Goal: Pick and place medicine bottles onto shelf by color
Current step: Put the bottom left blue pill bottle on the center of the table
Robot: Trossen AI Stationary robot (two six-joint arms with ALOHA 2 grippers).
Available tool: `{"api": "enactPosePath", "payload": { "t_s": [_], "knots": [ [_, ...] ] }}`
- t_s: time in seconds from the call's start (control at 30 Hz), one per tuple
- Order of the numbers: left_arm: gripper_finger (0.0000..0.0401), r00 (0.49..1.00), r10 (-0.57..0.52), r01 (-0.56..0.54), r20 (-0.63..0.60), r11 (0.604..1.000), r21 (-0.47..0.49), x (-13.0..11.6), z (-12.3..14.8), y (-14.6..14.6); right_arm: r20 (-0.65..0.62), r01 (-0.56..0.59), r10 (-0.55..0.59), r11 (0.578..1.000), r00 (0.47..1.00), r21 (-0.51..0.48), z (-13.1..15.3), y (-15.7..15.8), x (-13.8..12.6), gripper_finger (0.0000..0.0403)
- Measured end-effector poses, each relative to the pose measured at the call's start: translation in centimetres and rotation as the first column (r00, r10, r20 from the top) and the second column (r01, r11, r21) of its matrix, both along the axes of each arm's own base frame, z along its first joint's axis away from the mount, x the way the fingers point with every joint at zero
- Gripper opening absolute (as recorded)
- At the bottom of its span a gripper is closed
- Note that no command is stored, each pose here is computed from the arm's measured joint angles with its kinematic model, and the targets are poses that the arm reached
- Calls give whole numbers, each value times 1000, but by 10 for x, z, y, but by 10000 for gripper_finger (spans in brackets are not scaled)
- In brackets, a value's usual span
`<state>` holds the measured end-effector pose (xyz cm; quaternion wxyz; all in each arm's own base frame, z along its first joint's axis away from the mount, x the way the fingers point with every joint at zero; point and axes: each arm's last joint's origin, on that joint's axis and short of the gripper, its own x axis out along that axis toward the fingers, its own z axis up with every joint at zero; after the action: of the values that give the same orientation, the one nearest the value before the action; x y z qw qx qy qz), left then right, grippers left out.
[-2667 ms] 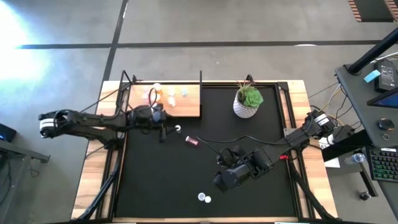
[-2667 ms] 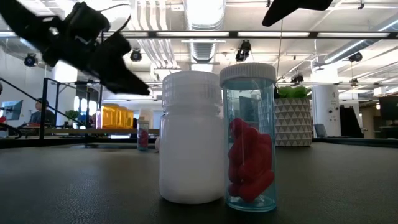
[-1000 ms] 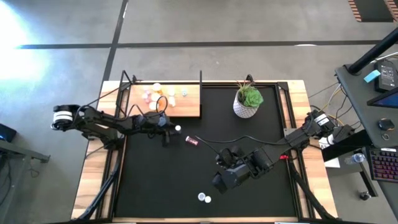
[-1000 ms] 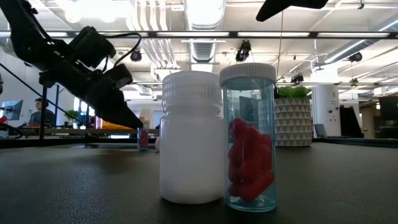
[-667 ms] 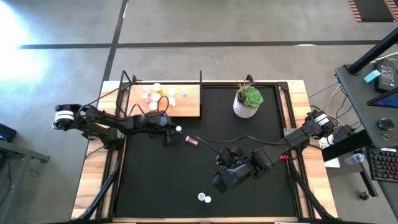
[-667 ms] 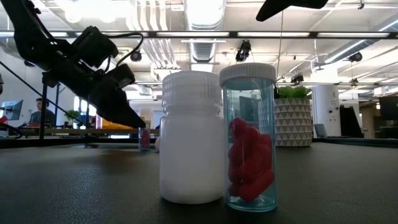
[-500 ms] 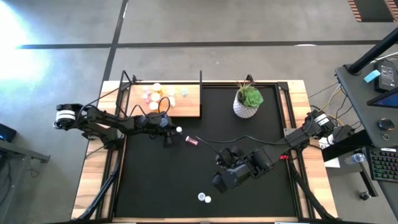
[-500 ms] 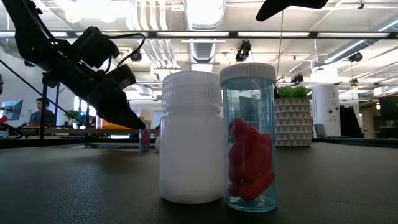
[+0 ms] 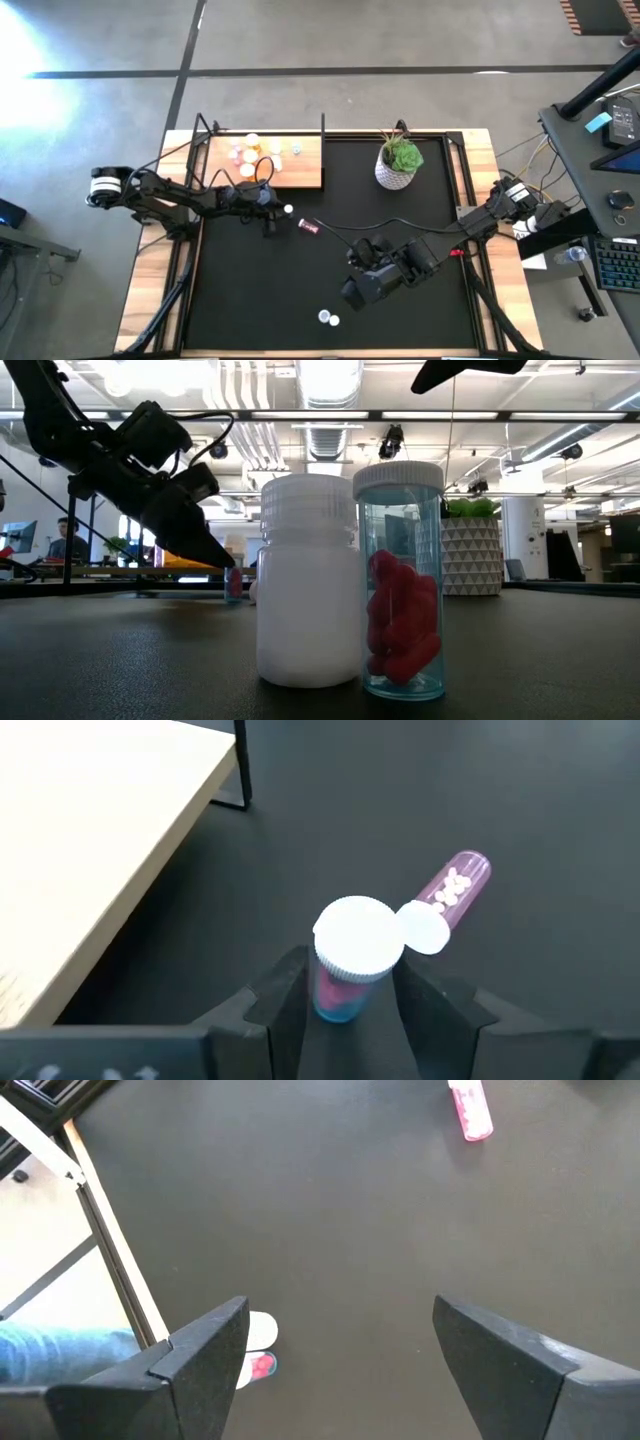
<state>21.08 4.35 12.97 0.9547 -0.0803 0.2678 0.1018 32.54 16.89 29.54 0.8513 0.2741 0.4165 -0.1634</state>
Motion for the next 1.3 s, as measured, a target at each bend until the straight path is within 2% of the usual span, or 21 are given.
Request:
{"api": "enactPosePath", "payload": {
  "t_s": [0.13, 0.37, 0.77, 1.13, 1.3],
  "knots": [
    [123, 1000, 3, -3, 4, 1000, 3, 0, 0, 0, 1, 1, -1, 1000, 1000, 1, 0, 0, 0, 306],
    [86, 1000, 2, -3, 19, 1000, 6, 1, 2, 0, 2, 2, -2, 1000, 1000, 2, 0, 0, 0, 306],
    [83, 997, 15, -14, 81, 1000, -11, 7, 18, 0, 16, 0, 0, 1000, 1000, 9, 1, 1, 1, 306],
    [82, 992, 100, -101, 71, 995, 13, 31, 56, 8, 23, 0, -1, 1000, 1000, 13, 1, 1, 2, 306],
    [82, 972, 220, -224, 80, 973, 49, 37, 75, 13, 33, 0, 0, 1000, 999, 18, 2, 1, 3, 306]
  ]
}}
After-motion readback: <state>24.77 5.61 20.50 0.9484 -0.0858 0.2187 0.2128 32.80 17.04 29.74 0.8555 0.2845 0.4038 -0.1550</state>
